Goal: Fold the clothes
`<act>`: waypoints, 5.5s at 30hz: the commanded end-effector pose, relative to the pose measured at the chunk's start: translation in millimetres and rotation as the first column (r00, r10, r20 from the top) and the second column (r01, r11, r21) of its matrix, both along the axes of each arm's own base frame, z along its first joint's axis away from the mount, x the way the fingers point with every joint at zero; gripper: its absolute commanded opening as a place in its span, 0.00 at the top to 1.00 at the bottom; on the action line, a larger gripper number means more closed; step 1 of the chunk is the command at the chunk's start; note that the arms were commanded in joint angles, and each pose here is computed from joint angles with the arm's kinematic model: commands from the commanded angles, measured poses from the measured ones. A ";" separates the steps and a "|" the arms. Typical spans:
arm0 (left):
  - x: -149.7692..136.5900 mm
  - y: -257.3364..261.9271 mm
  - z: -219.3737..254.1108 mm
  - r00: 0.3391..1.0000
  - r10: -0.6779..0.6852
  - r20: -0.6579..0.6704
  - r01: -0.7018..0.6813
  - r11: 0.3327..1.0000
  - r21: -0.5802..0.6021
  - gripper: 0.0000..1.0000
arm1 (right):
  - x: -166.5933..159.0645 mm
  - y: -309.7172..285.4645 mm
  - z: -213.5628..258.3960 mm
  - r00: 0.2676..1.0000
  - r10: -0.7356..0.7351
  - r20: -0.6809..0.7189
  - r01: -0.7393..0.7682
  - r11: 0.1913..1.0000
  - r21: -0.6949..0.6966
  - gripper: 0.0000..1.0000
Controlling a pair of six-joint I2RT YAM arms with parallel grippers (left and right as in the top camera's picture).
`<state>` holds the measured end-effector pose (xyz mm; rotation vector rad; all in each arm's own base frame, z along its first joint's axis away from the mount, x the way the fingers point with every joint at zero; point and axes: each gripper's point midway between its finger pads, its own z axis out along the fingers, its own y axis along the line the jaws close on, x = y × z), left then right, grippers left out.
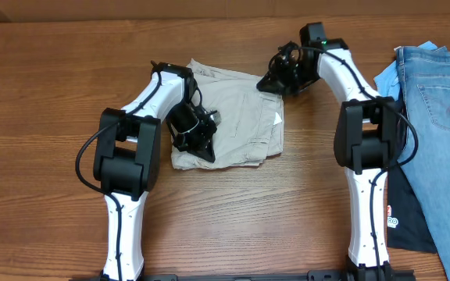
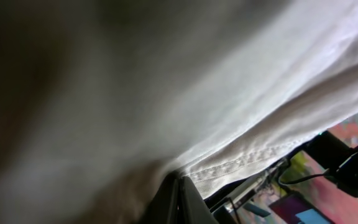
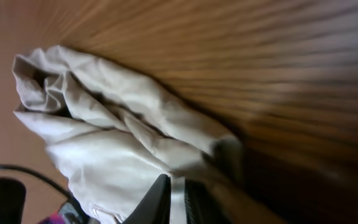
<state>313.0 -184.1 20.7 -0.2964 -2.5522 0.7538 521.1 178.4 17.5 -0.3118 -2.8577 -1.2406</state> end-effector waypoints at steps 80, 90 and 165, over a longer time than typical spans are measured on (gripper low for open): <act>201.5 260.0 -17.0 0.444 0.744 0.499 -0.848 0.529 -0.034 0.96 | -120.5 -157.0 322.3 0.902 -0.157 0.402 0.331 0.849 -0.412 0.00; 145.5 420.7 -16.7 -0.088 0.935 0.344 -0.994 -0.107 0.037 0.96 | -120.5 -157.0 322.3 0.902 -0.157 0.402 0.331 0.849 -0.412 0.00; 208.2 380.7 -16.4 -0.403 0.779 0.480 -0.892 -0.451 -0.017 0.96 | -122.5 -136.2 316.7 0.916 -0.102 0.388 0.278 0.859 -0.429 0.00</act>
